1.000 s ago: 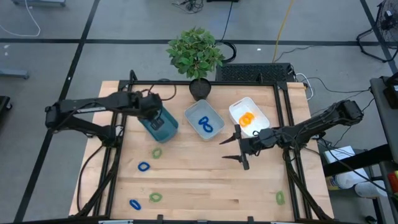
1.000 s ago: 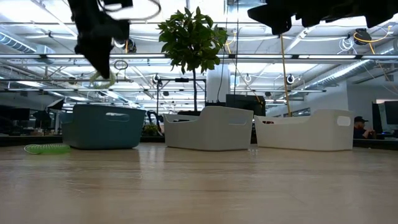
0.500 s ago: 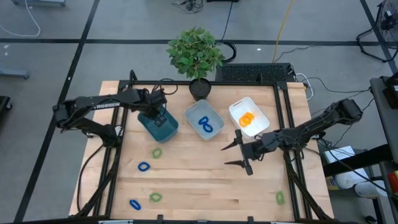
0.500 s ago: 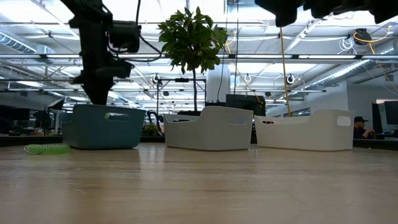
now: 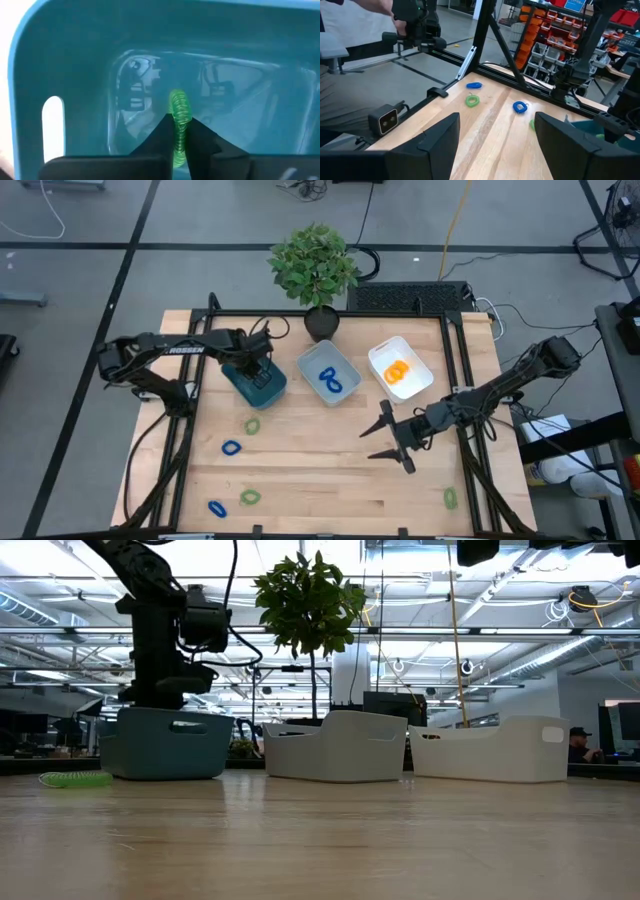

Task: Sort spring keychains
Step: Put the top right green spring keychain into the blue bin, then put the bottom right green spring keychain into the blue bin

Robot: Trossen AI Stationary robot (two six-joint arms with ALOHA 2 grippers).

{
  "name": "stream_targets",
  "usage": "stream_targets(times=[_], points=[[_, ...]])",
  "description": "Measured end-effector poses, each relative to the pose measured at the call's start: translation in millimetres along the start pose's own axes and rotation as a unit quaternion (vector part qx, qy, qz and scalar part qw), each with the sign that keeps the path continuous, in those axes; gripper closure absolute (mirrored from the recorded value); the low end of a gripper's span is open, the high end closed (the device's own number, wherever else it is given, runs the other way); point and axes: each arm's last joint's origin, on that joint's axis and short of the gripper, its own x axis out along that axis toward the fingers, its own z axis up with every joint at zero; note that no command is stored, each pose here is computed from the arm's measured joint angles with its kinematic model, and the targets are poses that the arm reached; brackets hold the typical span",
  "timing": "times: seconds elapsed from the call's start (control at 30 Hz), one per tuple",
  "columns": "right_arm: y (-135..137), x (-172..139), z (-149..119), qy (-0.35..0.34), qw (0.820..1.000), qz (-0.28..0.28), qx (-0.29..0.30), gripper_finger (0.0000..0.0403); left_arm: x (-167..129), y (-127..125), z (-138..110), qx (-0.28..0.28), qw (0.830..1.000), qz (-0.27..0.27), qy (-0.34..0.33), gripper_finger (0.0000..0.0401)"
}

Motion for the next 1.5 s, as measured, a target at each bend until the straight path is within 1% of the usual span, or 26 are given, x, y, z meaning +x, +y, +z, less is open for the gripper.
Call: stream_targets(times=[0.4, 0.6, 0.67, 0.77, 0.87, 0.97, 1.03, 1.1, 1.17, 1.27, 1.37, 1.5], points=[[0, 0, 0, 0.001, 1.000, 0.000, 0.001, 0.0161, 0, -4, -2, 0.004, 1.000, 0.004, 0.002, 0.0222], [0, 0, 0, 0.001, 1.000, 0.000, 0.013, 0.0161, 0, -4, -3, 0.009, 1.000, 0.003, 0.004, 0.0131], [0, 0, 0, 0.002, 1.000, 0.000, 0.021, 0.0161, -3, -5, -1, 0.013, 1.000, -0.007, 0.008, 0.0100], [0, 0, -1, 0.004, 1.000, 0.000, 0.029, 0.0161, -13, -7, 2, -0.002, 0.999, -0.033, -0.001, 0.0060], [0, 0, -1, 0.004, 1.000, 0.000, 0.030, 0.0161, -28, -10, 4, 0.000, 0.998, -0.053, -0.020, 0.0030], [0, 0, -1, 0.004, 1.000, 0.000, 0.030, 0.0161, -48, -14, 3, 0.010, 0.996, -0.071, -0.052, 0.0010], [0, 0, -1, 0.004, 1.000, 0.000, 0.031, 0.0161, -65, -17, 1, 0.020, 0.993, -0.086, -0.077, 0.0004], [0, 0, -1, 0.004, 0.999, -0.001, 0.043, 0.0161, -83, -20, -3, 0.037, 0.988, -0.104, -0.111, 0.0003], [-1, 0, 0, 0.004, 0.998, -0.010, 0.069, 0.0161, -100, -25, -9, 0.054, 0.981, -0.124, -0.139, 0.0004], [-1, -3, 1, 0.003, 0.995, -0.014, 0.102, 0.0161, -121, -32, -22, 0.088, 0.966, -0.158, -0.183, 0.0006], [1, -9, 4, 0.012, 0.992, -0.007, 0.128, 0.0161, -139, -42, -34, 0.128, 0.944, -0.199, -0.231, 0.0004], [6, -18, 9, 0.012, 0.988, 0.006, 0.151, 0.0161, -159, -57, -49, 0.171, 0.905, -0.256, -0.293, 0.0004]])
